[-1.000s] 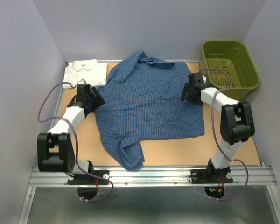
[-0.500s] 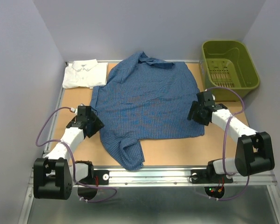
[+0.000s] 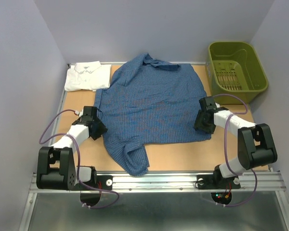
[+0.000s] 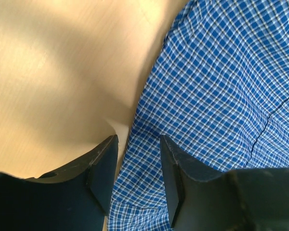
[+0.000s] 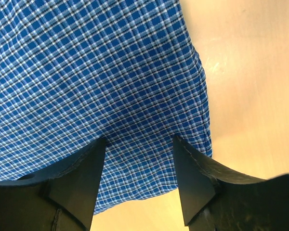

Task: Fold and stack the long sleeve shirts
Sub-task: Flatten the shirt out

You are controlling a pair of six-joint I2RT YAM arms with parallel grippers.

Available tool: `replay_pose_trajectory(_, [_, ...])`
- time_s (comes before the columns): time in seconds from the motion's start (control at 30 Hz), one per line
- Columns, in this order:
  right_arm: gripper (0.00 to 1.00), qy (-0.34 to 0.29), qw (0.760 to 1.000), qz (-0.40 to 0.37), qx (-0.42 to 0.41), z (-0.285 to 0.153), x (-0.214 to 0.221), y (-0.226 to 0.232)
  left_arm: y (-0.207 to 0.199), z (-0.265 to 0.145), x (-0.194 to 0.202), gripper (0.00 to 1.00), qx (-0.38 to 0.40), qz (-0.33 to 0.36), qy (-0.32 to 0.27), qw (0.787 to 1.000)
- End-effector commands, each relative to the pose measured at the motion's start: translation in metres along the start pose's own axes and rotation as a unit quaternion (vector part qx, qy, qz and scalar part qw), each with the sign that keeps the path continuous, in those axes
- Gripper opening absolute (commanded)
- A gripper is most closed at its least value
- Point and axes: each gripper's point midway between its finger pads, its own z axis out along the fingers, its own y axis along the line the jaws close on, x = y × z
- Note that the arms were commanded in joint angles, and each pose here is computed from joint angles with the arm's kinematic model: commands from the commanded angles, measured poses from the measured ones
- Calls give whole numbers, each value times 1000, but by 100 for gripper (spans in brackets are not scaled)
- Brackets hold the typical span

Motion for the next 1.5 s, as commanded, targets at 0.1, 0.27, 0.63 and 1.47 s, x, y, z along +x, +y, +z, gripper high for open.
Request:
replay_pose_trajectory(0.1, [63, -38, 998, 29, 29, 12, -29, -2, 12, 1, -19, 51, -57, 18, -30, 998])
replay_pose_trajectory(0.27, [64, -37, 998, 33, 31, 21, -38, 1, 9, 10, -23, 51, -65, 30, -25, 997])
replay_pose_trajectory(0.63, [68, -64, 997, 34, -5, -4, -48, 7, -3, 20, -35, 46, -64, 55, -19, 996])
replay_pose_trajectory(1.47, [75, -64, 996, 58, 7, -37, -25, -19, -4, -4, -68, 28, -112, 93, -59, 988])
